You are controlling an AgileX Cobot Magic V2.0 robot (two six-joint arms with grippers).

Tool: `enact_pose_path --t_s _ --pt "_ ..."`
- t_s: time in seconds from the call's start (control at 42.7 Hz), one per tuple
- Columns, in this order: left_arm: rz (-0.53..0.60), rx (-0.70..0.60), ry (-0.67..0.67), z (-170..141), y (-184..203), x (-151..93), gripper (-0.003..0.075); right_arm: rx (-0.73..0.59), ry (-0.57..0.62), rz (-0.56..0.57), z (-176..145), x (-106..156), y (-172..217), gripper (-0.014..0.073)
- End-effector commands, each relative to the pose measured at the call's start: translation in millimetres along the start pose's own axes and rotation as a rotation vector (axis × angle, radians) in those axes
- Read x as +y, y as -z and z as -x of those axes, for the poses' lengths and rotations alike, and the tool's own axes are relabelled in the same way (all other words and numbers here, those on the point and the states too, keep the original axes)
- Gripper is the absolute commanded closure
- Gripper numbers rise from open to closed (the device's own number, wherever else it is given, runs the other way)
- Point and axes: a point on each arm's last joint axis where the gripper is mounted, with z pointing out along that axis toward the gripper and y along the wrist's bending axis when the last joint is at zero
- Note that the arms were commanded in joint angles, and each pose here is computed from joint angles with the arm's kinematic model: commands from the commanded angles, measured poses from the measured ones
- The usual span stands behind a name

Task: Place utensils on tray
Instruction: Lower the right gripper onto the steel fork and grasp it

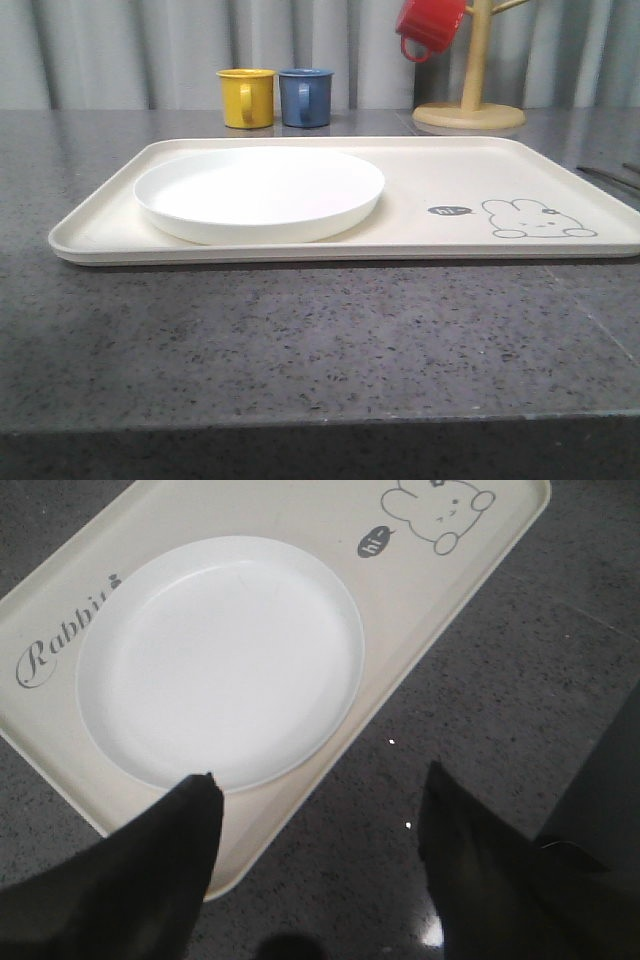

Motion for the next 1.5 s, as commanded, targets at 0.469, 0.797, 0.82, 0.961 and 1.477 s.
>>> enact_pose_path --t_s 0.469,0.797,0.82,0.961,1.477 --pt "0.020 -0.178 0.014 -25.3 40.5 -3.0 0.0303 0.179 0.071 -0.040 57.6 -0.6 -21.6 0.0098" --pt "0.019 -0.172 0.014 -24.9 38.7 -3.0 0.0303 0.371 0.053 -0.022 93.0 2.3 -97.0 0.0202" --pt "0.019 -0.172 0.014 -24.9 38.7 -3.0 0.0303 0.376 0.053 -0.022 95.8 2.4 -101.7 0.0201" --pt "0.019 -0.172 0.014 -24.9 38.7 -3.0 0.0303 0.461 0.051 -0.022 100.6 2.3 -136.7 0.0201" --pt "0.019 -0.172 0.014 -24.9 38.7 -3.0 0.0303 0.652 0.054 -0.022 92.9 0.7 -214.4 0.0248"
